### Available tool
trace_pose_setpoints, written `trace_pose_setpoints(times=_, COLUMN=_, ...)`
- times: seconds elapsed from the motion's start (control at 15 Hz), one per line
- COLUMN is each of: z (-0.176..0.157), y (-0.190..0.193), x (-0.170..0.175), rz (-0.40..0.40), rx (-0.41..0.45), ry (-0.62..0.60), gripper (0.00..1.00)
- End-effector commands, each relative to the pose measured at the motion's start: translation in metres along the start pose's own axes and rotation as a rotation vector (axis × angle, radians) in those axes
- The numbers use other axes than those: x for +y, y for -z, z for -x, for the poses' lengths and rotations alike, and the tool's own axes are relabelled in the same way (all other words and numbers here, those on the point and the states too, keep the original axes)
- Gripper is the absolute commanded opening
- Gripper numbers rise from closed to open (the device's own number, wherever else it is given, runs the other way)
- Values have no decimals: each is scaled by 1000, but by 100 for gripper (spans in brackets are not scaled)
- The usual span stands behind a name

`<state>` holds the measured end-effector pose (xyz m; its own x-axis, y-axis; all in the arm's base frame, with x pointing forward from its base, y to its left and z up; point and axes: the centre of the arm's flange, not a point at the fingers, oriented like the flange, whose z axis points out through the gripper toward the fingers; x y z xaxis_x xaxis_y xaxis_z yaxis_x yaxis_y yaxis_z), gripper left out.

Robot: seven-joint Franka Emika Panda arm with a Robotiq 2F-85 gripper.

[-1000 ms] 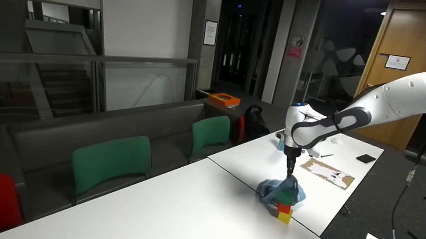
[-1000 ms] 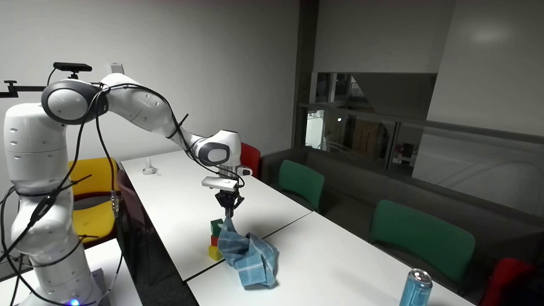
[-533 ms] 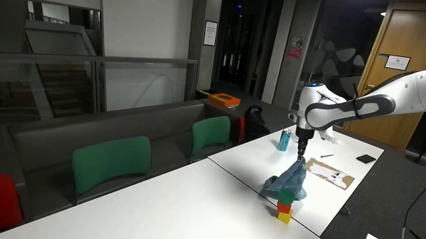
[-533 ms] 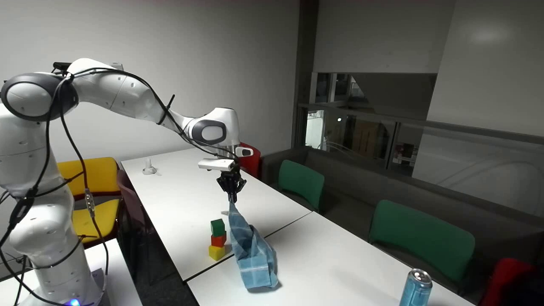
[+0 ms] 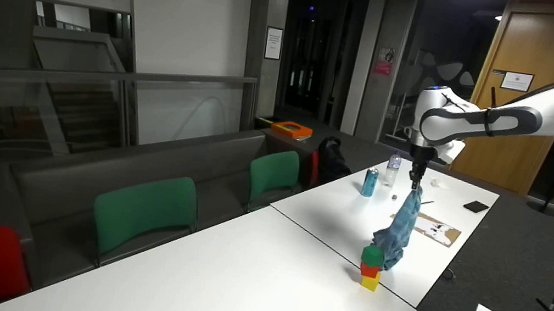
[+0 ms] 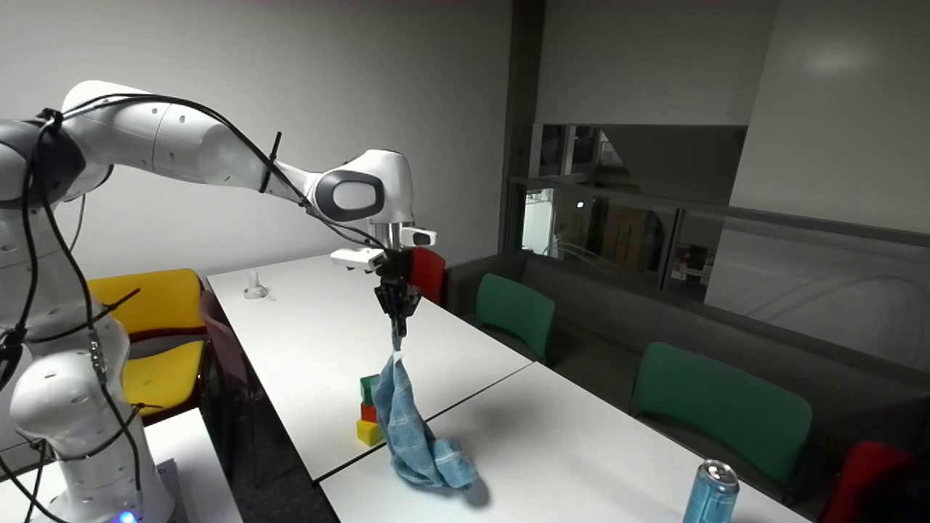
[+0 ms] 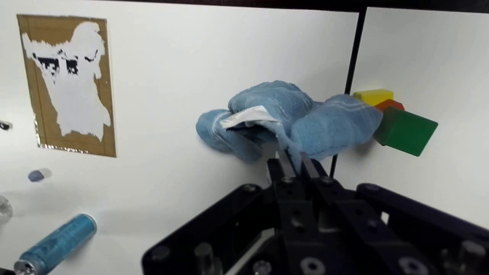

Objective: Unfold the cloth on the table

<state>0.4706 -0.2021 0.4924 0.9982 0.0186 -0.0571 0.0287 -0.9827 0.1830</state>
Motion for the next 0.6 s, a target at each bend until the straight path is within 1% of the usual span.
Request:
trace_pose_setpoints(times=0.0, z=7, y=-10, x=32, rz=-21, rx=-43, ry=-89, gripper=2)
trace_pose_setpoints(times=0.13, z=3, y=-26, x=29, rz=-40, rx=-48, ry=-56, gripper=2)
trace_pose_setpoints(times=0.2, z=10, y=-19, x=27, rz=-24, rx=-40, ry=-68, gripper=7)
trace_pose_setpoints(times=0.33, z=7, y=-29, x=26, rz=-30, rx=-59, ry=-66, gripper=7)
trace_pose_setpoints(times=0.53, z=5, y=-33, x=24, rz=-31, rx=-67, ry=-61, gripper=7)
